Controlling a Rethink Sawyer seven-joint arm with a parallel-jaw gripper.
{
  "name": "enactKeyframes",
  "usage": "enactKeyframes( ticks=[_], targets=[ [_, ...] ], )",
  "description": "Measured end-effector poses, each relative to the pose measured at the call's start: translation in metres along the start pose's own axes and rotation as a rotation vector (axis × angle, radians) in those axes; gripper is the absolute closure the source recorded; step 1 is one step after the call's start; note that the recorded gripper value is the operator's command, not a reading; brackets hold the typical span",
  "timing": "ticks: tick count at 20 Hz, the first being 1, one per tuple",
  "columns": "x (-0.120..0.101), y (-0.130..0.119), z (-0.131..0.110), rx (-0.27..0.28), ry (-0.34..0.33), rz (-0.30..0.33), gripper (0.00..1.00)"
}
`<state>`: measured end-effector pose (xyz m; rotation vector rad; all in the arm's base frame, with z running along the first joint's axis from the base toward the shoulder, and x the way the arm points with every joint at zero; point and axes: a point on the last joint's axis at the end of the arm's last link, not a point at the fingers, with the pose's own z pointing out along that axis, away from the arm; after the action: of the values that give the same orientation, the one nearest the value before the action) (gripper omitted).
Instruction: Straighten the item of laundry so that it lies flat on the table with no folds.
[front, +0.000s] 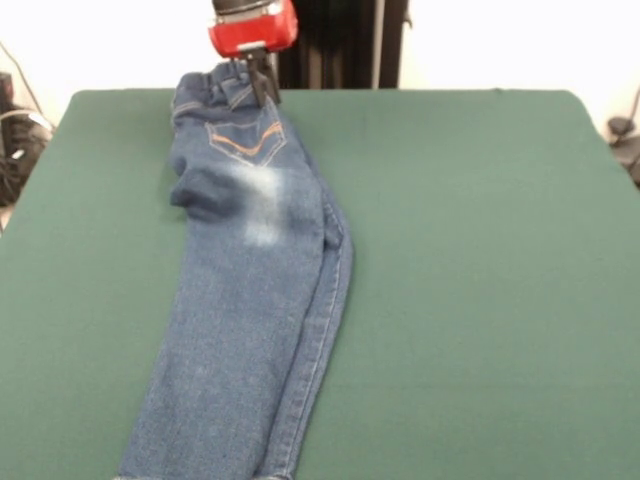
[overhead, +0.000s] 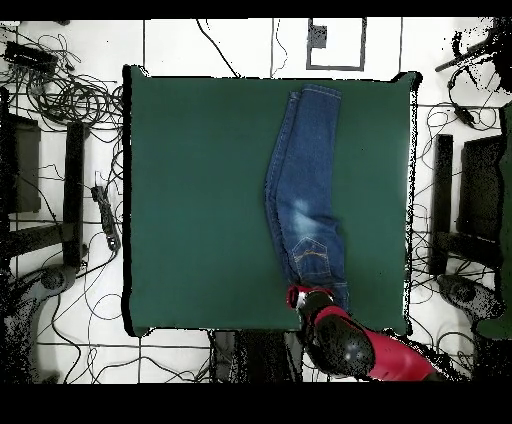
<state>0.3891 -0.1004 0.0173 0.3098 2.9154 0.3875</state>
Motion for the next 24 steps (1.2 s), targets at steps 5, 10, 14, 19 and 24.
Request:
enactKeyframes(
  ticks=[5,10,14,19,24],
  targets=[
    [-0.005,-0.009,-0.008,-0.055,0.029,0.03,1.0],
    [-0.011,-0.005,-0.011,-0.098,0.05,0.023,1.0],
    [-0.018,0.0,-0.013,-0.126,0.049,0.009,1.0],
    [-0.026,0.005,-0.016,-0.155,0.042,-0.002,1.0],
    [-0.027,0.006,-0.019,-0.178,0.063,-0.007,1.0]
  ],
)
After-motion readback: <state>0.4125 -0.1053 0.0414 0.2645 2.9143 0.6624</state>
